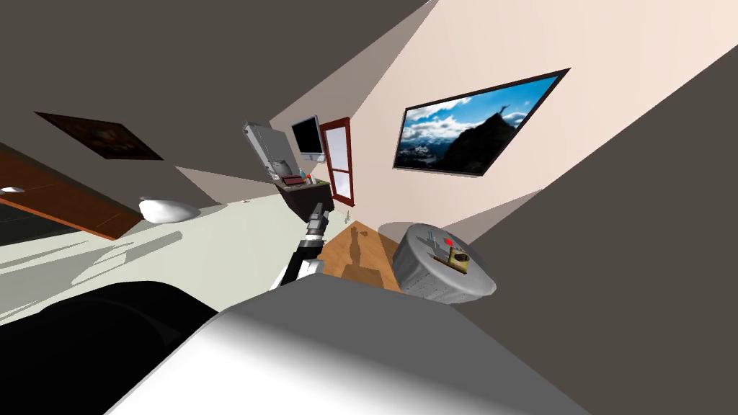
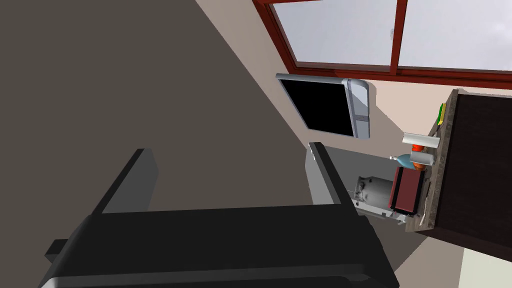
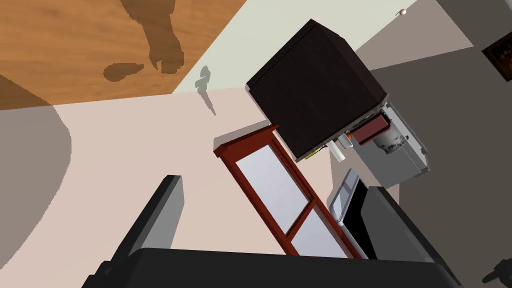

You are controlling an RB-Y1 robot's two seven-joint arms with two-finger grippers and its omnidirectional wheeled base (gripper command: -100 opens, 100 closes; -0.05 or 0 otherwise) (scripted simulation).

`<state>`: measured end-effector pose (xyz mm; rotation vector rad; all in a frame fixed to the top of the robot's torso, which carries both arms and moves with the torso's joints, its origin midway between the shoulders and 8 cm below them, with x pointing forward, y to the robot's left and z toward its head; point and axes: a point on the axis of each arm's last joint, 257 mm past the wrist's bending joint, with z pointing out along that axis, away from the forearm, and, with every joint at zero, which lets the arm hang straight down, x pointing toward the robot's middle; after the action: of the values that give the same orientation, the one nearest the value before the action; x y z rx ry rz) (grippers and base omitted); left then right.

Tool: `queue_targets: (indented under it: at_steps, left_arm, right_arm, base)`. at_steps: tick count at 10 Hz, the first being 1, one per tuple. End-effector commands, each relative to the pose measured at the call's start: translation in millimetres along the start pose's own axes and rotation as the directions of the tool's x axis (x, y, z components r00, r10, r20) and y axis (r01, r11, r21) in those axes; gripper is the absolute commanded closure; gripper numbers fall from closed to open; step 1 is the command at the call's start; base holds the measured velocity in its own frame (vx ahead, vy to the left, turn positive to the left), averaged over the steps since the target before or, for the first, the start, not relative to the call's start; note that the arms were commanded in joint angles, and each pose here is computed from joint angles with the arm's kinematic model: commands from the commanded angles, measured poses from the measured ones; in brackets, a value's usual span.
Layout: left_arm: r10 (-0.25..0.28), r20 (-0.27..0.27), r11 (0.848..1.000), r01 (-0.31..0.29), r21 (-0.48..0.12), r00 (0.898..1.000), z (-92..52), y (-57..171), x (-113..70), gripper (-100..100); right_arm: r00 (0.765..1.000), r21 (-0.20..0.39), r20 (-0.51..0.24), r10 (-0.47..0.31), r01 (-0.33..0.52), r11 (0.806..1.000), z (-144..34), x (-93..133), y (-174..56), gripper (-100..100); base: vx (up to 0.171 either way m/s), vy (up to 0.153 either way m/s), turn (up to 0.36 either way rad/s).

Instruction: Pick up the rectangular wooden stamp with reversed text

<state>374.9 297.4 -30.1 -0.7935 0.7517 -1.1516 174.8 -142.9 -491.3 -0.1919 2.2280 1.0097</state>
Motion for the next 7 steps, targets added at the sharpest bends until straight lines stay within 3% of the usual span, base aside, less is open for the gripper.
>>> queue_targets:
  at_steps: [1, 4, 5, 7]
  left_arm:
    - [0.000, 0.000, 1.000, 0.000, 0.000, 1.000, 0.0, 0.0, 0.0, 0]
    - [0.000, 0.000, 1.000, 0.000, 0.000, 1.000, 0.0, 0.0, 0.0, 0]
    - [0.000, 0.000, 1.000, 0.000, 0.000, 1.000, 0.0, 0.0, 0.0, 0]
    - [0.000, 0.000, 1.000, 0.000, 0.000, 1.000, 0.0, 0.0, -0.1, 0]
  right_arm:
    - [0.995, 0.016, -0.086, -0.053, 0.055, 0.998, -22.4, 26.2, -19.2, -100]
    - [0.976, 0.070, -0.198, -0.085, 0.100, 0.993, -57.2, 61.3, -55.7, -100]
    - [0.955, 0.074, -0.268, -0.128, 0.153, 0.985, -80.4, 76.0, -72.3, -100]
    - [0.950, 0.102, -0.292, -0.114, 0.149, 0.984, -90.9, 85.5, -83.9, -100]
  base:
    - [0.046, 0.100, 0.198]
    - [0.044, 0.067, 0.119]
    - [0.051, 0.054, 0.178]
    - [0.027, 0.022, 0.040]
